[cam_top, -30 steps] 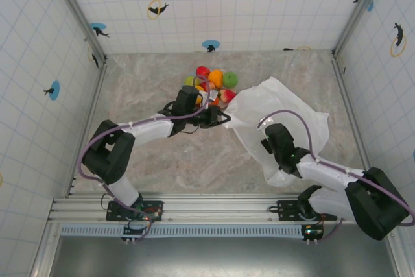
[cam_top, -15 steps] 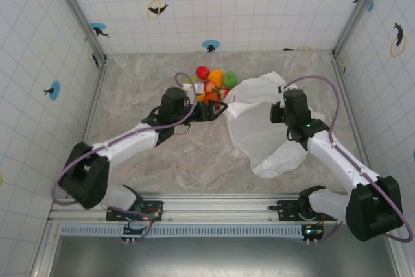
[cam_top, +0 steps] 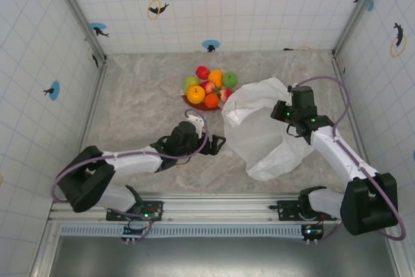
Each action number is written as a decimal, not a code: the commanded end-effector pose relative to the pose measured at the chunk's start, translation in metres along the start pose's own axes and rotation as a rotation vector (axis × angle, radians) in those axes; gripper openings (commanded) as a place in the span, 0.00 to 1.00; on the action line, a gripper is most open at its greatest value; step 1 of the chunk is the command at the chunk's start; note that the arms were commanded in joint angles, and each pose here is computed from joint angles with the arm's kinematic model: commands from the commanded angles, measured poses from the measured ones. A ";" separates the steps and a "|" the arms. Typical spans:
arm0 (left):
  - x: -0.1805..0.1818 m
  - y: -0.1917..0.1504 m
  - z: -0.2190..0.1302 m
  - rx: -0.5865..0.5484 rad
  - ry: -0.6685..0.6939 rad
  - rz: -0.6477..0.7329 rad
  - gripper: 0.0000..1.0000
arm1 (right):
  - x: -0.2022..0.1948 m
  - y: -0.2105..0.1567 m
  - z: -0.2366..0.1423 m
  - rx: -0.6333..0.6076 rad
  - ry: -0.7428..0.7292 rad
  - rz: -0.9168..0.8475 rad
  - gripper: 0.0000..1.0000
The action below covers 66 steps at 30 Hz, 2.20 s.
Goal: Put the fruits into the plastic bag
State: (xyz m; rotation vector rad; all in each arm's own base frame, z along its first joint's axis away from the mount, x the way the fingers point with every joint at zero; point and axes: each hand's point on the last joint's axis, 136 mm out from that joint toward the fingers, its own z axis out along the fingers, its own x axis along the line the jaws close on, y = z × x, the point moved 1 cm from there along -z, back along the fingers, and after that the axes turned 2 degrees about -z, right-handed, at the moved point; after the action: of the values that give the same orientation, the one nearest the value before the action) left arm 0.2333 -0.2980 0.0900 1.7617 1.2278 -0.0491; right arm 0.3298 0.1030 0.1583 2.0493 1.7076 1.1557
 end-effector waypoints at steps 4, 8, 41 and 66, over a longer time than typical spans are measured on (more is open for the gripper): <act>-0.014 0.020 0.038 -0.046 -0.021 0.058 0.95 | 0.009 0.023 -0.010 -0.053 0.067 0.070 0.00; -0.018 0.022 0.063 -0.025 -0.042 0.053 0.88 | 0.008 0.026 -0.014 -0.055 0.070 0.077 0.00; -0.052 0.036 0.111 0.172 -0.296 -0.045 0.21 | -0.022 0.062 -0.057 -0.114 -0.303 -0.296 0.00; 0.062 0.132 -0.014 -0.057 0.202 -0.051 0.87 | -0.017 0.068 -0.010 -0.133 -0.119 -0.068 0.00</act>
State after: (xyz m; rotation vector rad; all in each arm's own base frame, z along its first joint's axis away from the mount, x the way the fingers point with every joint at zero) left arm 0.3429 -0.2798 0.1576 1.7063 1.2803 0.0141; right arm 0.3650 0.0611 0.1972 1.9312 1.6030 1.0160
